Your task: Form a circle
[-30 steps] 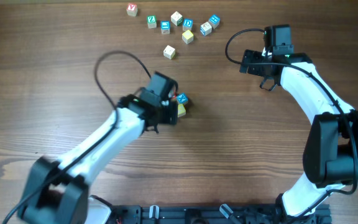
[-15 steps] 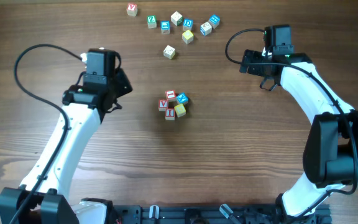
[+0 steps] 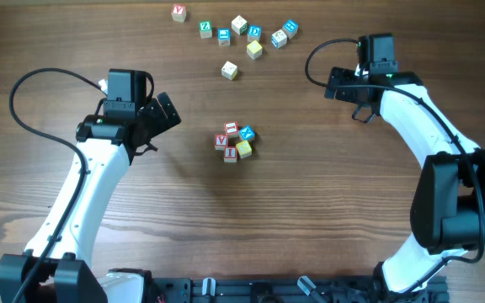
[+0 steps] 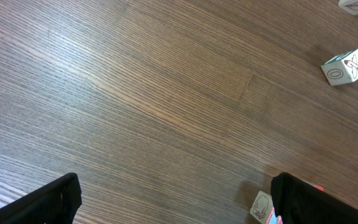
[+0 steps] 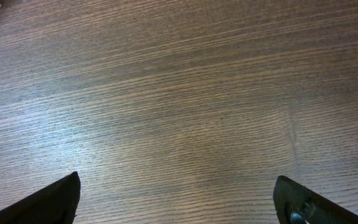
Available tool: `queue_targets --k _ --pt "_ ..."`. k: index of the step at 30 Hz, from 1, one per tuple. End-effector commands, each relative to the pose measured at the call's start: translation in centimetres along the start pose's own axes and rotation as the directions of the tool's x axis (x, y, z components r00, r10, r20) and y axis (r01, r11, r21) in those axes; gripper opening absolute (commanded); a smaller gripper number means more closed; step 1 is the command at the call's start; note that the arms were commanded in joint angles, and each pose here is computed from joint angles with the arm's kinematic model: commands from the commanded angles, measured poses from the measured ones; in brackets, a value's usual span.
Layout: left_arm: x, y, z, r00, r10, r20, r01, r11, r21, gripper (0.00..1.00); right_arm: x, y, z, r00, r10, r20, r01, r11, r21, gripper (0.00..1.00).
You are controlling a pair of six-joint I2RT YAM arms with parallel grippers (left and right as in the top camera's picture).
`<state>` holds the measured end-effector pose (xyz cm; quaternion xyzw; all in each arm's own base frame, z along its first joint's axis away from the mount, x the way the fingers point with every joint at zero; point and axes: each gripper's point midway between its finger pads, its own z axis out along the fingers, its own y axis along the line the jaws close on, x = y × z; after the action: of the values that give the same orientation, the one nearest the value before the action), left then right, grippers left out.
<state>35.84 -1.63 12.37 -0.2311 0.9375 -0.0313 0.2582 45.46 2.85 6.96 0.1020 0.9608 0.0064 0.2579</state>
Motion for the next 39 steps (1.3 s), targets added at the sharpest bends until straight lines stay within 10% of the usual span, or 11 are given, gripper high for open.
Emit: queue_targets --k 1,23,32,39 --pt "0.1 0.5 0.4 1.000 -0.004 -0.005 0.004 1.000 -0.025 1.00 -1.2 0.1 -1.1 0.999 0.007 0.038 -0.007 1.000 -0.001 1.00" --pt "-0.1 0.7 -0.2 1.000 0.005 0.009 -0.005 1.000 -0.027 1.00 -1.2 0.1 -1.1 0.999 0.007 0.038 -0.007 1.000 -0.001 1.00" --pt "-10.6 -5.6 -10.1 0.862 -0.035 0.506 -0.128 0.950 0.284 1.00 -1.2 0.1 -1.1 0.999 0.007 0.038 -0.007 1.000 -0.001 1.00" --pt "-9.5 -4.1 -15.7 0.825 -0.037 0.564 -0.158 0.943 0.294 1.00 -1.2 0.1 -1.1 0.999 0.008 0.038 -0.008 1.000 -0.001 1.00"
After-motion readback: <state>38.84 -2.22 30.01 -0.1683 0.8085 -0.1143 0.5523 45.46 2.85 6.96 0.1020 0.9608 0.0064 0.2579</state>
